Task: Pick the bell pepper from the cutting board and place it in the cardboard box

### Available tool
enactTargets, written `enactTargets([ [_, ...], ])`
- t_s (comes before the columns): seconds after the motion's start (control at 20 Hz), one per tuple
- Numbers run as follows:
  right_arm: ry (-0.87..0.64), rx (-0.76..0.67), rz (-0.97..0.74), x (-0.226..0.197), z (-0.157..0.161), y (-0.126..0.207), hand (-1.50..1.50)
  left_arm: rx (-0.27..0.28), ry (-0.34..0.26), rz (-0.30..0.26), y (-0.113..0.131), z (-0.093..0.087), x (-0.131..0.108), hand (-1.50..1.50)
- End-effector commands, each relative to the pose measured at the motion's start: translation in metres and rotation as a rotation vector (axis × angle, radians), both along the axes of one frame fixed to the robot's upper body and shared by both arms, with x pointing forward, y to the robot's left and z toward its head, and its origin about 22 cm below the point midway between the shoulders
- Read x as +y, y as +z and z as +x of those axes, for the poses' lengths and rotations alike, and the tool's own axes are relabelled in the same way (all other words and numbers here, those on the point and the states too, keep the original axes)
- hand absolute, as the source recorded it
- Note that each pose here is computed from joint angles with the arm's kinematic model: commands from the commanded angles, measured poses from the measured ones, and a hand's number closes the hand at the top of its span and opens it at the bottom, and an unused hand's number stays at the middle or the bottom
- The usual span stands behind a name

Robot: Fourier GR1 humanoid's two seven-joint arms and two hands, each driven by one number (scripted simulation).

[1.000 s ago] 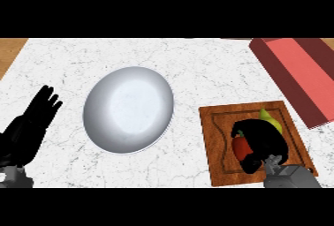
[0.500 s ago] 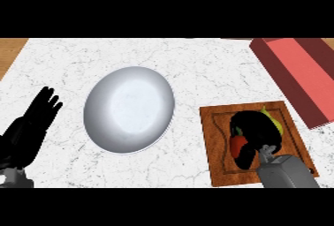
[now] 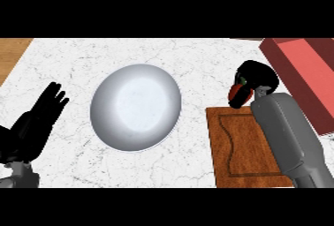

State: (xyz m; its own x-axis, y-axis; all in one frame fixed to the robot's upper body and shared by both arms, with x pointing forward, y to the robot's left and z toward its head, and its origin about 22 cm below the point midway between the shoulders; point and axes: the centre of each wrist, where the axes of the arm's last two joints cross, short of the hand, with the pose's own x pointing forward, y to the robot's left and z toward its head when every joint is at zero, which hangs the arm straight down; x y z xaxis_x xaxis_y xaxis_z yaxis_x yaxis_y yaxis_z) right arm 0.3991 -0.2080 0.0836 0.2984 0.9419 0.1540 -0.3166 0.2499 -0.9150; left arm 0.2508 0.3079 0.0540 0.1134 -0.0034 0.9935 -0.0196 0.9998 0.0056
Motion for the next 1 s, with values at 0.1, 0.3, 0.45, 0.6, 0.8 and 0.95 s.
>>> enactTargets([
  [0.1,-0.004,-0.167,-0.027,0.015,0.038,0.03,1.5,0.014,-0.001,-0.001,-0.002,0.011,0.002,0.0],
  [0.3,0.037,-0.298,-0.049,0.031,0.049,0.082,1.5,0.0,0.023,-0.005,-0.002,0.001,0.003,0.0],
  [0.45,0.012,-0.447,-0.054,0.054,0.038,0.12,1.5,0.004,0.062,0.011,0.001,0.008,0.015,0.0],
  [0.6,-0.046,-0.54,-0.088,0.061,0.033,0.151,1.5,0.021,0.032,-0.011,-0.01,0.004,0.005,0.0],
  [0.8,-0.199,-0.625,-0.131,0.052,0.039,0.188,1.5,0.013,0.03,-0.008,-0.001,-0.001,0.007,0.0],
  [0.95,-0.247,-0.656,-0.118,0.01,0.035,0.179,1.5,0.009,0.03,0.007,0.008,-0.01,0.005,0.0],
])
